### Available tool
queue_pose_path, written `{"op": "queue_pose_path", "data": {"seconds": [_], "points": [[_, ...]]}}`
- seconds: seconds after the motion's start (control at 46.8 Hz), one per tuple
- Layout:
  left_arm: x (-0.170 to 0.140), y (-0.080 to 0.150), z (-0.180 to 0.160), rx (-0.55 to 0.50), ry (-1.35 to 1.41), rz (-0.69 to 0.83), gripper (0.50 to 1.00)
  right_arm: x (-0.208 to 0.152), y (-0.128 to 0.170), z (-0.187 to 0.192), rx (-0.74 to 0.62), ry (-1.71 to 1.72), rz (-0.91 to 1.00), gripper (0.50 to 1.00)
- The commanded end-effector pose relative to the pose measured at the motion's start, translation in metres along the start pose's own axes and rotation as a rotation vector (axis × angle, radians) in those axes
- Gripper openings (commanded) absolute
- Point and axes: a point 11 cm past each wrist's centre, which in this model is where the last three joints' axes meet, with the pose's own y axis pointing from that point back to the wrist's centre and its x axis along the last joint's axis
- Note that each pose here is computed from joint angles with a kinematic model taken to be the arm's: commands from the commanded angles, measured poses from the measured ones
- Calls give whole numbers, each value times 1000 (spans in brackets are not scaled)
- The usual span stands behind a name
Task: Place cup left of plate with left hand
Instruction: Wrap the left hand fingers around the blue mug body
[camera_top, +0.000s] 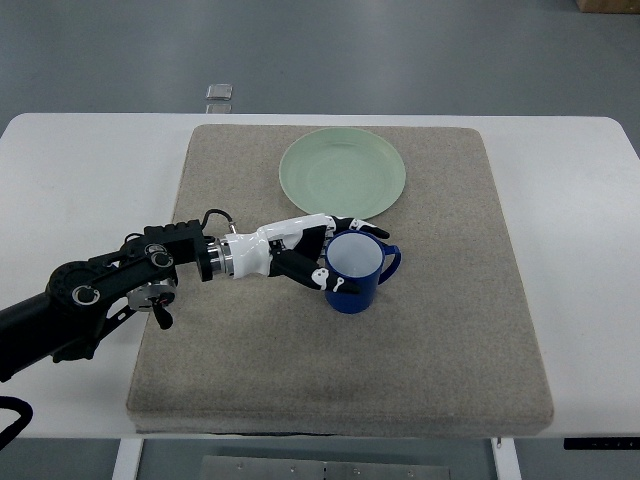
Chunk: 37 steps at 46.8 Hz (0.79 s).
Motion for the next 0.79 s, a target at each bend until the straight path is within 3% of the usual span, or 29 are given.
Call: {"op": "queue_pose_path", "data": {"seconds": [0.0,0.128,0.235,0.299,0.768], "points": [[0,-1,1,-2,-1,-2,814,0,0,0,0,0,0,934],[-2,-3,1,-3,0,-7,671,0,0,0,0,0,-1,934],[-2,-3,2,-6,-1,-6,604,0,0,0,0,0,0,934],[-1,-3,3,-7,-3,-6,502,0,0,0,0,0,0,934],[11,-6,12,-28,-27,64,500,0,0,0,0,0,0,934]]}}
